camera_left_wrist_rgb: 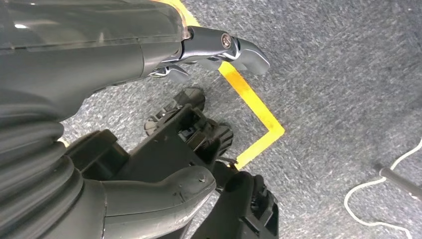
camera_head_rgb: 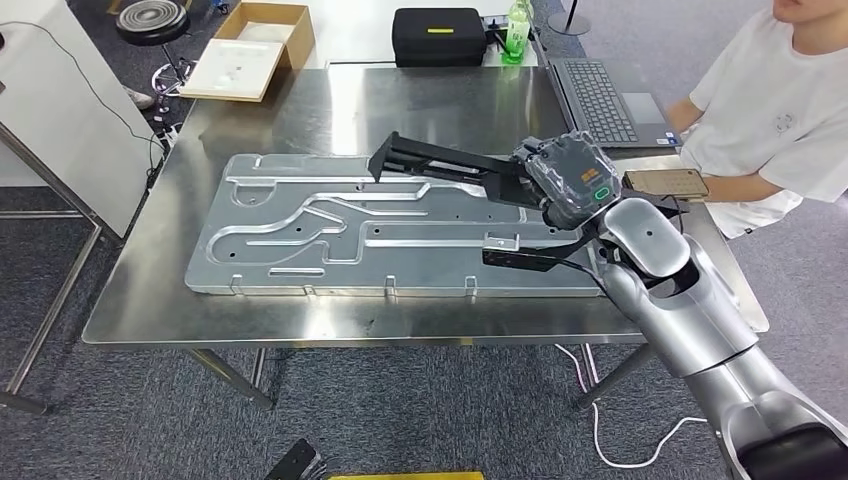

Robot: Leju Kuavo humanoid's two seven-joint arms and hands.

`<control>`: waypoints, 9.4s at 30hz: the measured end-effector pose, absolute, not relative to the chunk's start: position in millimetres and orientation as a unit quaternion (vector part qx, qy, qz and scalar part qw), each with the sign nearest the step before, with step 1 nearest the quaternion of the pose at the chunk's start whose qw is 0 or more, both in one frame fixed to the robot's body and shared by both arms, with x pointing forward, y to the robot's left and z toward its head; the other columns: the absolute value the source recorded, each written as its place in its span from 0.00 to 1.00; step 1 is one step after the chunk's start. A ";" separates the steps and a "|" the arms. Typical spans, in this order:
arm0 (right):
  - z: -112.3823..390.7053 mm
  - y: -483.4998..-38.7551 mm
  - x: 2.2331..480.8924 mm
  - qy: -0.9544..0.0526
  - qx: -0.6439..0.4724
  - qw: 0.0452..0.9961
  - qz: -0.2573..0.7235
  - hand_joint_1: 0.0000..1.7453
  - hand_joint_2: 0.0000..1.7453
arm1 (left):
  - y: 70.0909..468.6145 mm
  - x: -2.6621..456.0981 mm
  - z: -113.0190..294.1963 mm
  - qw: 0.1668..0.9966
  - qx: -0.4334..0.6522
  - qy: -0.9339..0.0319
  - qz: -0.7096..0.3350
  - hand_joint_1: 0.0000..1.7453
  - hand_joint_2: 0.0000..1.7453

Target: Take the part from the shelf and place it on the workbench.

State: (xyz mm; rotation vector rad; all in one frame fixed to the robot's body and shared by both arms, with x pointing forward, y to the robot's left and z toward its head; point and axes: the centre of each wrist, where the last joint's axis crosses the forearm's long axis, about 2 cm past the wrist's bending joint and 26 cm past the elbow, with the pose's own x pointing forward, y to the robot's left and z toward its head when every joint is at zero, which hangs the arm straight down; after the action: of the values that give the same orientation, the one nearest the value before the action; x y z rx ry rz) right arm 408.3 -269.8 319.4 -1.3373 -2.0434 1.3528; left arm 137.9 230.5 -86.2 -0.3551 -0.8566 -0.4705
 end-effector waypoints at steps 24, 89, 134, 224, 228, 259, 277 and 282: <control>308.6 -279.4 403.6 -0.704 -0.491 0.203 0.471 1.00 1.00 | 227.4 126.6 -89.1 0.870 -0.173 -0.407 -0.219 0.00 1.00; 274.4 -343.8 448.5 -0.627 -0.396 0.603 0.296 0.00 1.00 | 240.3 109.7 -95.6 0.893 -0.122 -0.390 -0.191 0.00 0.00; 327.7 -239.7 334.0 -0.890 -0.365 0.094 0.256 0.00 0.00 | 242.6 112.9 -95.0 0.879 -0.139 -0.397 -0.226 0.00 0.00; 327.3 -185.2 297.4 -0.929 -0.265 0.033 0.256 0.00 0.00 | 280.4 93.2 -102.8 0.946 -0.052 -0.276 -0.162 0.00 0.00; 326.0 -184.9 297.8 -0.928 -0.265 0.034 0.258 0.00 0.00 | 281.0 89.6 -103.6 0.949 -0.053 -0.271 -0.156 0.00 0.00; 333.8 -182.2 302.2 -0.926 -0.257 0.019 0.276 0.00 0.00 | 288.1 97.5 -102.1 0.933 -0.038 -0.305 -0.187 0.00 0.00; 340.1 -183.1 304.0 -0.931 -0.255 -0.004 0.260 0.00 0.00 | 282.0 94.1 -102.8 0.927 -0.032 -0.324 -0.188 0.00 0.00; 341.2 -183.2 304.5 -0.932 -0.257 -0.007 0.257 0.00 0.00 | 277.6 92.8 -103.0 0.927 -0.032 -0.321 -0.190 0.00 0.00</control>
State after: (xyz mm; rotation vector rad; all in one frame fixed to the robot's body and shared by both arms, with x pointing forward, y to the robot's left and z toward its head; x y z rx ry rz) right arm 304.5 -183.2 341.2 -0.8096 -2.9401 0.8100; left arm 92.8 277.6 -103.0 -0.0651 -0.6581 -0.3890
